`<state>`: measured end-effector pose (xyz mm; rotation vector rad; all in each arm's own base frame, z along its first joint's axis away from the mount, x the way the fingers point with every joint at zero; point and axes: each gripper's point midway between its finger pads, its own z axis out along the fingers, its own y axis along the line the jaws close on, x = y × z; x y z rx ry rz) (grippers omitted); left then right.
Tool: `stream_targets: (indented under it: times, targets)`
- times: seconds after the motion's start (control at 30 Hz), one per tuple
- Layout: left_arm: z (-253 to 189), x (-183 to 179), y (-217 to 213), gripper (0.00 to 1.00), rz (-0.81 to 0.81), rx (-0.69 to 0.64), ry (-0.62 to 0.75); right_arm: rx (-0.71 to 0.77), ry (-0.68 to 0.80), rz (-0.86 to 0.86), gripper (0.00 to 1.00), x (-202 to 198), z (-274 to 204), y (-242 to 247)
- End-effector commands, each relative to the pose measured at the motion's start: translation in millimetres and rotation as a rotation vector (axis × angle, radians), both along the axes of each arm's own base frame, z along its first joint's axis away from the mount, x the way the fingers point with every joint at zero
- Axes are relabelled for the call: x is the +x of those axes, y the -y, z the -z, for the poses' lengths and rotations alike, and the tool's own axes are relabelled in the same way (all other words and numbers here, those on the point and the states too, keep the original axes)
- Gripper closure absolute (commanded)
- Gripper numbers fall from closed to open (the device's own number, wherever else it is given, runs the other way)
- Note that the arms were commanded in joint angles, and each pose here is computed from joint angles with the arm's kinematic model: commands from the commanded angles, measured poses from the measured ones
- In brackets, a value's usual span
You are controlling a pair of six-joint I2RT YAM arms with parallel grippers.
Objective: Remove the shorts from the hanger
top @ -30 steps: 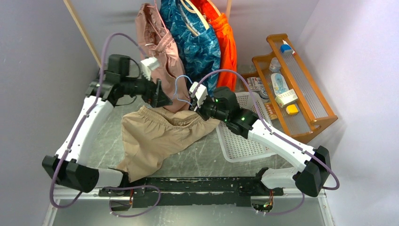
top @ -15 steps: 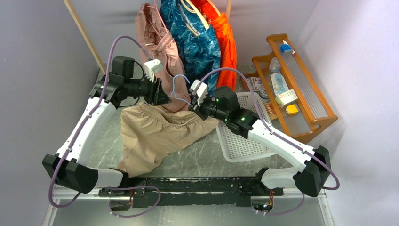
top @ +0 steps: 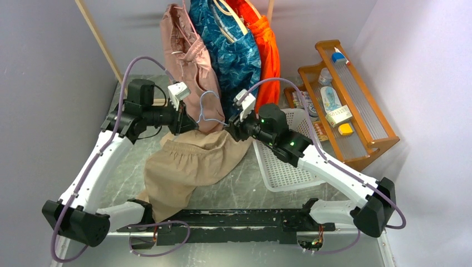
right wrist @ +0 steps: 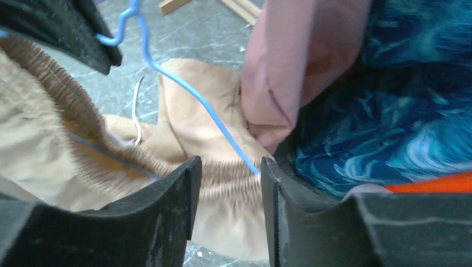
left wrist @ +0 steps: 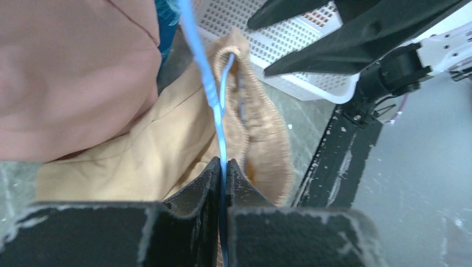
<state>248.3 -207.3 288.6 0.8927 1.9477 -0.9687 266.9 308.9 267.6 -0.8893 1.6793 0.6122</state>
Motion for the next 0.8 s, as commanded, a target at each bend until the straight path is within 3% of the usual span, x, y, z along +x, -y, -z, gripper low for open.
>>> stream_targets:
  times: [0.0, 0.17, 0.3, 0.53, 0.77]
  targets:
    - [-18, 13, -7, 0.93, -0.043, 0.0, 0.209, 0.148, -0.032, 0.226, 0.46, 15, -41, 22]
    - [-39, 3, -11, 0.93, -0.02, -0.026, 0.402, 0.191, -0.144, 0.393, 0.28, 19, -41, 42]
    - [-49, -5, -11, 0.93, 0.003, -0.046, 0.475, 0.228, -0.278, 0.421, 0.27, 15, -31, 34]
    - [-42, -7, -10, 0.93, 0.04, -0.011, 0.407, 0.264, -0.475, 0.414, 0.32, 10, -9, 9]
    - [-46, -7, -17, 0.93, 0.003, 0.011, 0.45, 0.2, -0.497, 0.527, 0.43, 20, 10, 20]
